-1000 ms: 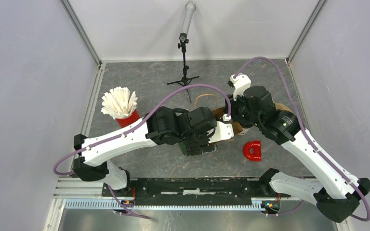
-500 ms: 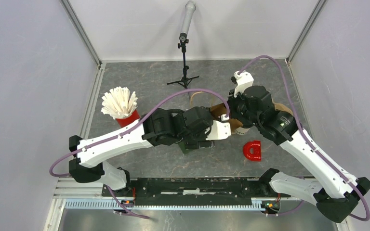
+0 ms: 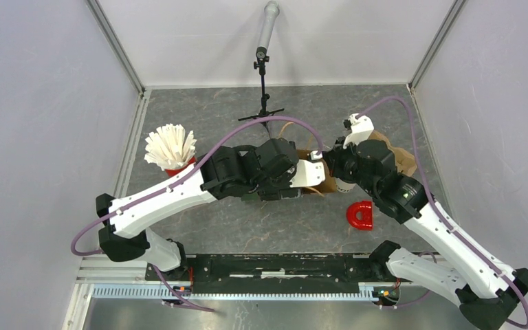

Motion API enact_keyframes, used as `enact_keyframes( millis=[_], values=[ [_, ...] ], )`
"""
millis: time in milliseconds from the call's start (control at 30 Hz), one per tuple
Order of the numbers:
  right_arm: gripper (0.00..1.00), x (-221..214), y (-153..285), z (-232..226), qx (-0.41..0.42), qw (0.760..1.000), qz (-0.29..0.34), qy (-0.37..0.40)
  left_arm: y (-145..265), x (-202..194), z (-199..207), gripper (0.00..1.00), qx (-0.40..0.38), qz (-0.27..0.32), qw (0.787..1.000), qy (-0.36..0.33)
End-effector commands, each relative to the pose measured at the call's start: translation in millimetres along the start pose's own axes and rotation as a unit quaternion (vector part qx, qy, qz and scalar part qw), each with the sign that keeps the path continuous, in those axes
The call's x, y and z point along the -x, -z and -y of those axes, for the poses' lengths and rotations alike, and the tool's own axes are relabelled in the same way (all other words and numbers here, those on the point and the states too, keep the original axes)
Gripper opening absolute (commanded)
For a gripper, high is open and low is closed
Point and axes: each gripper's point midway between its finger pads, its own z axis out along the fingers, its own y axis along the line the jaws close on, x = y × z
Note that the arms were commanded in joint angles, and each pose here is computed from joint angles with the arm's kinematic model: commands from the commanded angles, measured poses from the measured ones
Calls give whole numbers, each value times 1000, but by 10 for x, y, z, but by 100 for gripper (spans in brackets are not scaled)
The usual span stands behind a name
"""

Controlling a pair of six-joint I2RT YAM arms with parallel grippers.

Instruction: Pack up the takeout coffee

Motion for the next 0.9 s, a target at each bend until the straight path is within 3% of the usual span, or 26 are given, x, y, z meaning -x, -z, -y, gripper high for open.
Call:
enact_keyframes(
  millis=[0, 200, 467, 633, 867],
  values=[
    [6, -5, 77, -65, 27, 999, 16, -15, 96, -6, 2, 63, -4, 13, 1000, -5],
    [29, -16, 240, 17, 14, 1000, 1, -1, 108, -29, 132, 63, -29, 14, 999, 12],
    [38, 27, 290, -110, 48, 999, -5, 3, 93, -128, 301, 62, -51, 4, 999, 16],
    [52, 340, 283, -296, 86, 995, 14, 54, 112, -147, 338, 61, -57, 5, 998, 22],
    [57, 388, 115, -551, 138, 982, -49, 121, 114, -196, 390, 60, -61, 2, 998, 29]
  ],
)
